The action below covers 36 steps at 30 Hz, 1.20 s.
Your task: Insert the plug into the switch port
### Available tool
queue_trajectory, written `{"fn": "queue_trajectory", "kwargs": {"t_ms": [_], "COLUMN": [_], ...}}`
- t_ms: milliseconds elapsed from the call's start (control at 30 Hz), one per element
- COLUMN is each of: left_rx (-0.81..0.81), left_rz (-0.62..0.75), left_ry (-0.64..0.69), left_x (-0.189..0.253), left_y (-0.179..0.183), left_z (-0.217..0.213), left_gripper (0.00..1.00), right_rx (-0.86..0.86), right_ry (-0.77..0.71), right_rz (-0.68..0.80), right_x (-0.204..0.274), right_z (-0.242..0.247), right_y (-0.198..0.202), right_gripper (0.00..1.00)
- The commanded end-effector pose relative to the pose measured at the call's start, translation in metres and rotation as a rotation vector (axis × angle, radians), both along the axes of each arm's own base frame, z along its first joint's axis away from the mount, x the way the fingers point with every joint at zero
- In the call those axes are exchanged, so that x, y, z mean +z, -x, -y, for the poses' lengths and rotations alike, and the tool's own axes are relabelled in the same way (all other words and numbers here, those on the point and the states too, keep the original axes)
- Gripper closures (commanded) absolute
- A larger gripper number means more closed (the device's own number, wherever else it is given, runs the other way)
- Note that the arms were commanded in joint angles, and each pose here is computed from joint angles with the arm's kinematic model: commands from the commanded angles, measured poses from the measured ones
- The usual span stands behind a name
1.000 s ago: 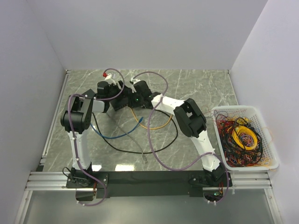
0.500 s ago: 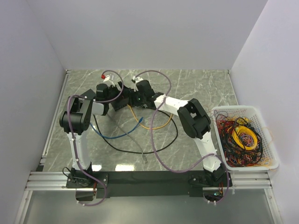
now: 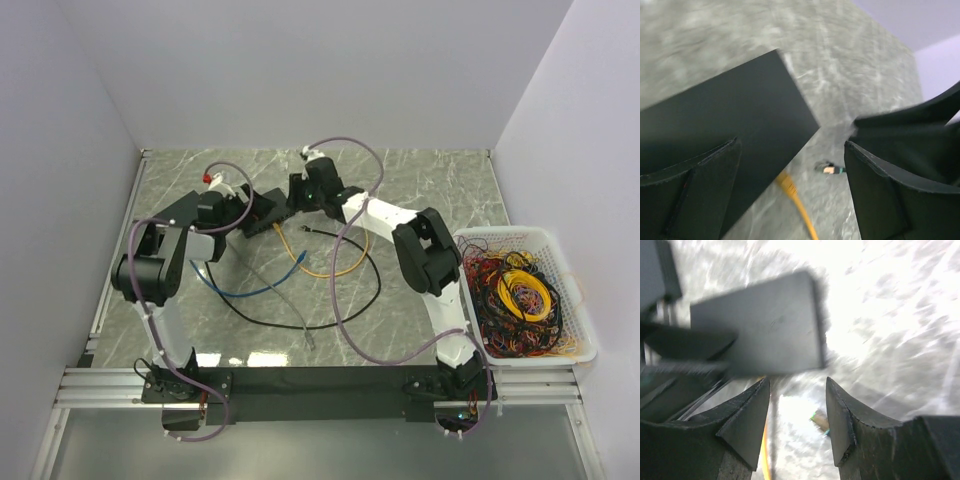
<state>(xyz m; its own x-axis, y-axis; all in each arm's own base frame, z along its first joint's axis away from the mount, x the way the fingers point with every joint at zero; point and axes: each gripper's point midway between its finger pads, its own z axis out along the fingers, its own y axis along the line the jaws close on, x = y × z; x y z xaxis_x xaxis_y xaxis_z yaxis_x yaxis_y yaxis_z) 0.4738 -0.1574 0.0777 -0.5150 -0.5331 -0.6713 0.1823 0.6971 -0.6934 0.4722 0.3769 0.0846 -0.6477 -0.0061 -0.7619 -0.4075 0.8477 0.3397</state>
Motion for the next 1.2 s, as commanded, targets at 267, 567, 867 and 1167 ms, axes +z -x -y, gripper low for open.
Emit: {"fn": "queue_trajectory", "kwargs": {"t_ms": [267, 567, 867, 1167], "left_rx": [0.309, 0.443, 0.415, 0.344], "left_rz": [-0.191, -0.2, -0.252, -0.246], "left_ry": [-0.143, -0.215, -0.216, -0.188], "left_x": [-0.019, -0.009, -0.026, -0.036], "left_y": [0.019, 0.023, 0.017, 0.009], "left_z": [-0.052, -0.069, -0.056, -0.037], "left_gripper": [0.1, 0.1, 0.1, 0.11], "right_rx": [-0.064, -0.065, -0.04, -0.014], "right_ry": [-0.077, -0.112, -0.139, -0.215], "right_rz": [0.026, -0.044, -0.078, -0.192], "right_x": [0.034, 0.019, 0.014, -0.009], "right_z": [0.011, 0.011, 0.005, -0.009], "right_y": [-0.053, -0.071, -0.07, -0.054], "right_gripper": [0.44, 0.43, 0.43, 0.43]}}
